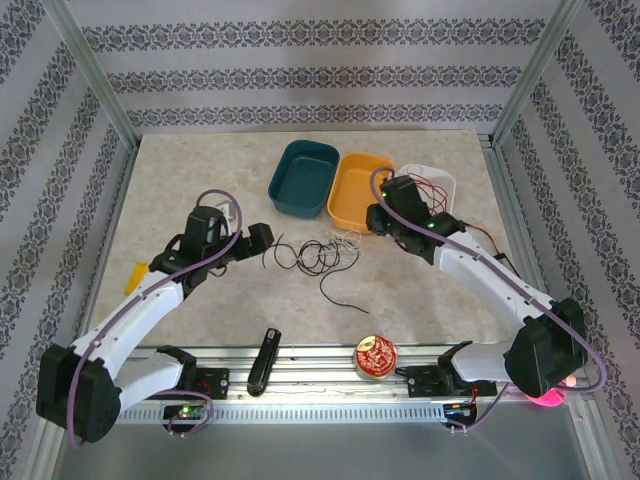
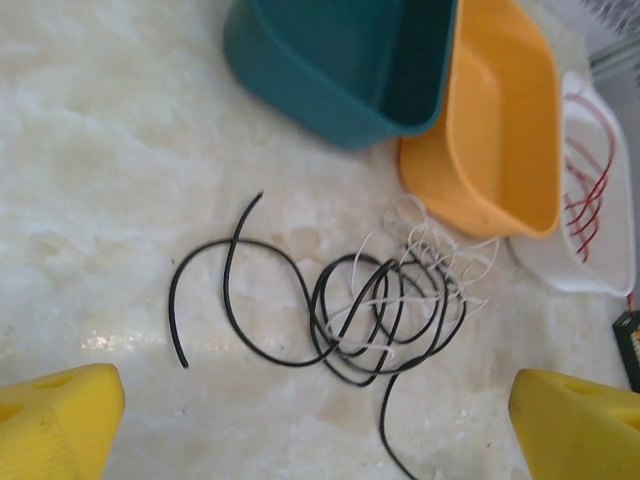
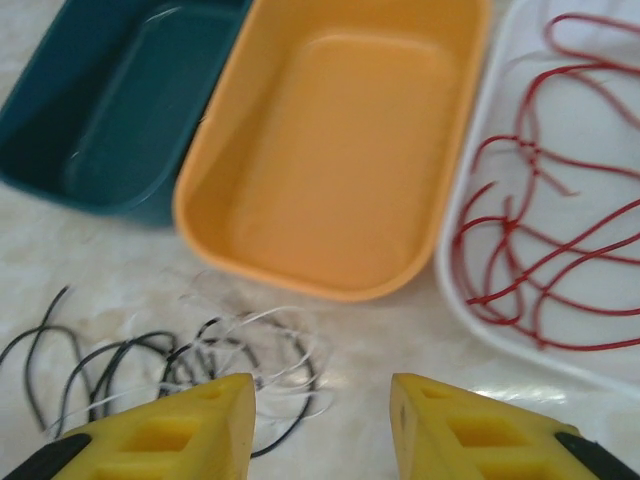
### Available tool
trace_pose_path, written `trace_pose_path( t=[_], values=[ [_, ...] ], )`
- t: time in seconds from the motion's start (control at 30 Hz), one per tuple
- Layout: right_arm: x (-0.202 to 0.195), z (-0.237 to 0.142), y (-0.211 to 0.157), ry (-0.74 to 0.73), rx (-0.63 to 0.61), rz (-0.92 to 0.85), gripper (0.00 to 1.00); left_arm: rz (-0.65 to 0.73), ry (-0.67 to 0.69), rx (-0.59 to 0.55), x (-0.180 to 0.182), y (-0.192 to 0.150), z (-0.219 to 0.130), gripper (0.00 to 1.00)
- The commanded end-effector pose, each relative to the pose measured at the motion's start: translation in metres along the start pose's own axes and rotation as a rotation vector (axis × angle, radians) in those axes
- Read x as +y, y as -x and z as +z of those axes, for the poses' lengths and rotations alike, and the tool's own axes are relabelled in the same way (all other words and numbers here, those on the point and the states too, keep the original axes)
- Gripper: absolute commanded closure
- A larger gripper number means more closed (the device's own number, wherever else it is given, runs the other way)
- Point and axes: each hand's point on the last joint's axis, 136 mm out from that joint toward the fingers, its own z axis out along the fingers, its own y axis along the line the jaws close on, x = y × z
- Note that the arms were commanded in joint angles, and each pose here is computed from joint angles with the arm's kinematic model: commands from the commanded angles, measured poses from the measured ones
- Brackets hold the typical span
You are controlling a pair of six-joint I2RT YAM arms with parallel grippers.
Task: Untangle the cables
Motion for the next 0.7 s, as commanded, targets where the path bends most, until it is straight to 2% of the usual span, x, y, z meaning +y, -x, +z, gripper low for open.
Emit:
trace_pose_path(
  t=[0.0,0.17,0.47,0.67],
  values=[
    [0.016,0.009,-0.018,0.016,0.044,0.022,0.61,0.048,-0.039,0.031,-0.009,-0.008,0.018,0.07],
    [0.051,0.028,-0.039,0.051,0.142,-0.069,0.63,0.061,-0.076,0.074,-0.015,-0.012,0.051,0.14],
    [0.070,0.064,-0.055,0.051,0.260,-0.195,0.63,0.076,-0.214,0.131,-0.037,-0.010,0.100,0.42],
    [0.068,0.080,-0.060,0.011,0.313,-0.269,0.63,0.046,-0.284,0.185,-0.046,-0.017,0.124,0.47]
  ],
)
